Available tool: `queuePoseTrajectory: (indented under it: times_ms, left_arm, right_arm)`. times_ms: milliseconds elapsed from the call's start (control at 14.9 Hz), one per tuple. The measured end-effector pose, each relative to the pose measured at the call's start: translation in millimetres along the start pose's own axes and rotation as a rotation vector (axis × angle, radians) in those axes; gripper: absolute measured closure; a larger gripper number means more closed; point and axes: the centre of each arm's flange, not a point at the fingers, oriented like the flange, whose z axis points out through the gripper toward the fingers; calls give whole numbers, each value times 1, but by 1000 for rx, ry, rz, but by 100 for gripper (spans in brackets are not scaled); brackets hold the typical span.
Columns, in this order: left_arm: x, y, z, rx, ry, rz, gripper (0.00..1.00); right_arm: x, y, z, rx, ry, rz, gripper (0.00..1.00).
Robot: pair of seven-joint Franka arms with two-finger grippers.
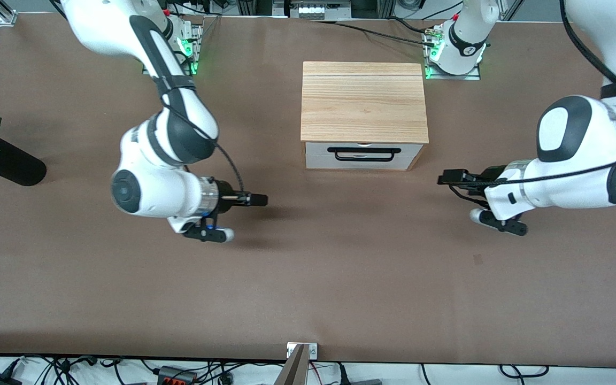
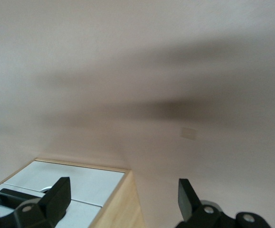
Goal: Close drawer with both arms simultaneously
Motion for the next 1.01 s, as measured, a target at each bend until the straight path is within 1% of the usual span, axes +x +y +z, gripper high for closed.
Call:
queuePoseTrajectory:
  times_ms: [201,268,336,403,537,671,738,872,940,1007]
  left_arm:
    - [1,-10,-17,145,31,-99,0]
    - [1,-14,-28,195,52,-120,0]
    - [-2,-15,-45,238,71,-131,0]
    - [-9,-15,-64,264,70,-146,0]
    - [-26,-11,-105,281,80,-175,0]
    - [-42,-13,-136,285,117,-198,0]
    - [-50,-16,-147,281,133,-209,0]
    - [-71,-18,-158,234,163,-221,0]
    - [-83,-19,-158,223,193,-210,0]
    - [-94,-18,-154,228,226,-194,0]
  right_arm:
    - [11,36,-58,-51,21,53,0]
    - [15,53,-73,-70,26,81,0]
    - [19,71,-88,-89,33,110,0]
    - [22,89,-103,-108,38,138,0]
    - [23,117,-135,-138,57,186,0]
    - [19,135,-164,-156,79,219,0]
    - [16,140,-178,-159,98,227,0]
    - [6,151,-213,-166,149,227,0]
    - [-1,161,-233,-160,169,217,0]
    - [-6,170,-248,-152,182,207,0]
